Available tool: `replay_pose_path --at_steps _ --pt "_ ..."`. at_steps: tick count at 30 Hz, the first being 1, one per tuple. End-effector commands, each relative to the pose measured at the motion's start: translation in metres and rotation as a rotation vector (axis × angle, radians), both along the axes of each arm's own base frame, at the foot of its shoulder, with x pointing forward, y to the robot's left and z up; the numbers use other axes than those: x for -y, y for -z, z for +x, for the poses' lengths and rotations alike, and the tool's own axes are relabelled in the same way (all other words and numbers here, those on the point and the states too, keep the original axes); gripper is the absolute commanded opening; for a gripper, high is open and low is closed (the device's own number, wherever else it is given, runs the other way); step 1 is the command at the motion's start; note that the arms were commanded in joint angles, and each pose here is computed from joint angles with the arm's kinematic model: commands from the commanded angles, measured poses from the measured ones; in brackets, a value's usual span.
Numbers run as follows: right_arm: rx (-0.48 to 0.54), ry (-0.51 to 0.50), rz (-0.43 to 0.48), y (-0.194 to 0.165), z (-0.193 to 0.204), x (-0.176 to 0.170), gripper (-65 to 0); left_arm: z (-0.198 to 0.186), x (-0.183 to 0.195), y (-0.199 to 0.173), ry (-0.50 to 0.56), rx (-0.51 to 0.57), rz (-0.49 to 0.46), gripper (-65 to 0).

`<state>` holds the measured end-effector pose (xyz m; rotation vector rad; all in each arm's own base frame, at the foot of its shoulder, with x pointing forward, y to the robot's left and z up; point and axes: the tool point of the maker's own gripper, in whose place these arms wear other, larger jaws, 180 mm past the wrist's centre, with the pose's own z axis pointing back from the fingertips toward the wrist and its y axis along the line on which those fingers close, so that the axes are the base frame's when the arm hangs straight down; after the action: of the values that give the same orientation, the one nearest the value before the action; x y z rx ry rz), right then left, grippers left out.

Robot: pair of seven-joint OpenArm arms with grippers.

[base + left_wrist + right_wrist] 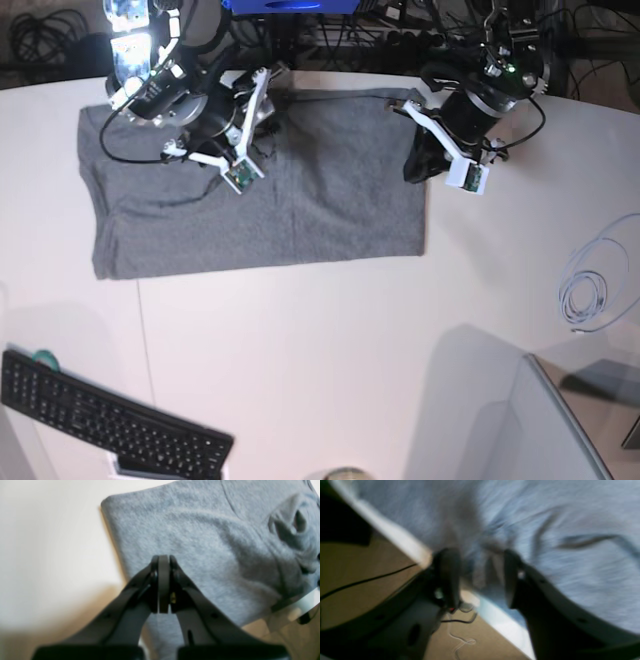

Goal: Layout the t-shirt on the table in an organized manner, then fold the t-shirt properly
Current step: 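Grasp the folded shirt's edge with both grippers and tug it straight, then pull the shirt corners outward with both grippers to square the fold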

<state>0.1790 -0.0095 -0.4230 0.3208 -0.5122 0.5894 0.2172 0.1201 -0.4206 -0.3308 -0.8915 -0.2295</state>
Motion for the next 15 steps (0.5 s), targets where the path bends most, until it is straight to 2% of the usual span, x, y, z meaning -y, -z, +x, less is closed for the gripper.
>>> replay_pose_path --at_steps 1,4,5,9,15 --pt "0.058 -0.001 0.043 -0.014 0.017 -0.009 -46.7 0.003 0.005 -0.003 0.006 0.020 -0.020 -65.0" --pt "0.075 -0.017 0.046 -0.013 0.036 -0.014 -63.5 -0.009 0.013 0.018 0.022 -0.045 -0.040 -65.0" --pt "0.075 -0.029 0.053 -0.013 0.040 -0.021 -65.0 -0.012 0.014 0.024 0.023 -0.062 -0.042 -65.0" --pt "0.054 -0.069 0.067 -0.006 0.048 -0.038 -64.4 -0.022 0.007 0.039 -0.001 -0.112 -0.045 -65.0" --pt "0.005 -0.137 0.086 0.010 0.043 -0.063 -64.4 -0.025 -0.010 0.042 -0.014 -0.122 -0.015 -65.0"
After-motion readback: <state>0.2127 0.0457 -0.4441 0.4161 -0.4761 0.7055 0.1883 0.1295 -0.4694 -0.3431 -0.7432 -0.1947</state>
